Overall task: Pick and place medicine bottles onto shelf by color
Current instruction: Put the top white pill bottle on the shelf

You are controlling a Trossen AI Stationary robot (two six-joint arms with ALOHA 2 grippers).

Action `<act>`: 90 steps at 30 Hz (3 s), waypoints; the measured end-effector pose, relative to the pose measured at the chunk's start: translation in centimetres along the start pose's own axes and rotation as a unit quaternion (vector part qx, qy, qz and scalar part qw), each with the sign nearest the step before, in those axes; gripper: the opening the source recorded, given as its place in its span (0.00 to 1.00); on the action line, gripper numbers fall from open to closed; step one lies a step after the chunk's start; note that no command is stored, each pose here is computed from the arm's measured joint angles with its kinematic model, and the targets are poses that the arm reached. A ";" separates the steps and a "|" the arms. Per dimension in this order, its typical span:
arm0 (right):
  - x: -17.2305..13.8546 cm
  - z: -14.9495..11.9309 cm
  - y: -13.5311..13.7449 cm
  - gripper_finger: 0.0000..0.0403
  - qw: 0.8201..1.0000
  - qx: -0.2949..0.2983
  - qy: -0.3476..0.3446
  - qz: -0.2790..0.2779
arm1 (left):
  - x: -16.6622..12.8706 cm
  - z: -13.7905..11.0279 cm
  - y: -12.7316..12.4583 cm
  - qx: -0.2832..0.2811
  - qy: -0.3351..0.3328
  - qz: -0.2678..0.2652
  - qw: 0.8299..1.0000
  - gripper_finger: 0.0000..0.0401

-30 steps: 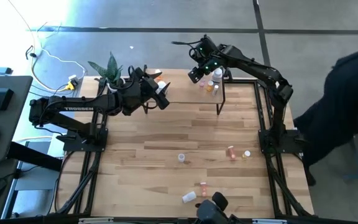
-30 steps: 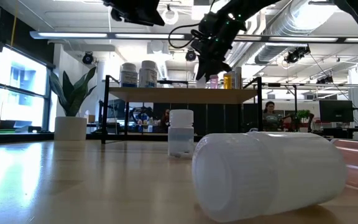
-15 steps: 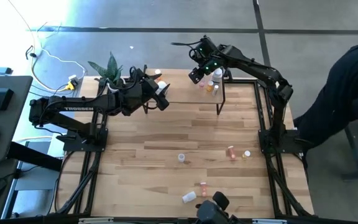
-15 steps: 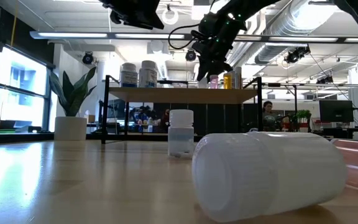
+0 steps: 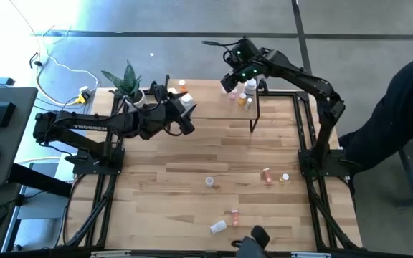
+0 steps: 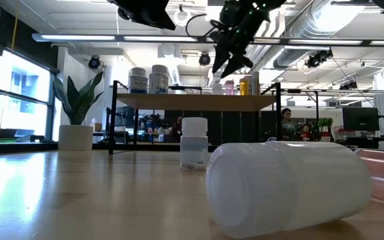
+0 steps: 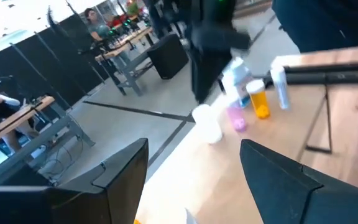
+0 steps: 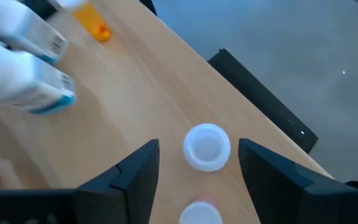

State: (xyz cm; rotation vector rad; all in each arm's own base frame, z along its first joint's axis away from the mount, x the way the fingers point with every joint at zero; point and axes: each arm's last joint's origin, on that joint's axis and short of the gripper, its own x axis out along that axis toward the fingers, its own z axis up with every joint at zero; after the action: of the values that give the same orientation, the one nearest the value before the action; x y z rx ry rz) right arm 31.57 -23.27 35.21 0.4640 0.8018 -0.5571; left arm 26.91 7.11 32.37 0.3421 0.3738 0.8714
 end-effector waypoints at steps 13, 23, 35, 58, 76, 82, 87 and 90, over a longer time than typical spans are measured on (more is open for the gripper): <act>-5.3 -1.7 5.9 0.52 0.997 -0.038 -0.010 0.062 | -1.6 -1.5 -2.6 -0.025 0.059 -0.164 0.984 0.61; -6.9 -3.1 9.8 0.52 0.996 -0.002 -0.012 0.084 | -3.5 -1.1 -4.6 -0.057 0.054 -0.287 0.955 0.61; -7.6 -4.3 12.7 0.52 0.995 0.022 -0.005 0.102 | -5.4 -2.5 -10.6 -0.027 0.090 -0.350 0.932 0.61; -8.0 -5.8 15.4 0.52 0.995 0.010 -0.002 0.102 | -3.8 -7.7 -19.7 -0.004 0.148 -0.407 0.901 0.61; -8.0 -5.8 15.4 0.52 0.995 0.010 -0.001 0.102 | -1.5 -9.5 -20.8 -0.008 0.161 -0.390 0.906 0.61; -8.0 -5.8 15.4 0.52 0.995 0.009 -0.001 0.102 | -0.7 -9.6 -20.3 -0.021 0.172 -0.417 0.892 0.59; -8.0 -5.8 15.4 0.52 0.995 0.009 -0.001 0.102 | -0.3 -9.7 -20.1 -0.019 0.175 -0.415 0.892 0.55; -8.0 -5.8 15.3 0.52 0.995 0.009 -0.005 0.096 | -0.3 -9.8 -20.1 -0.014 0.176 -0.420 0.890 0.51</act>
State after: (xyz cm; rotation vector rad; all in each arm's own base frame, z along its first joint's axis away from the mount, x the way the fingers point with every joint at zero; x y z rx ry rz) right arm 33.49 -5.95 40.56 0.5477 0.7349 -0.3883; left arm 35.89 -3.79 15.01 -0.0304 0.7728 0.0722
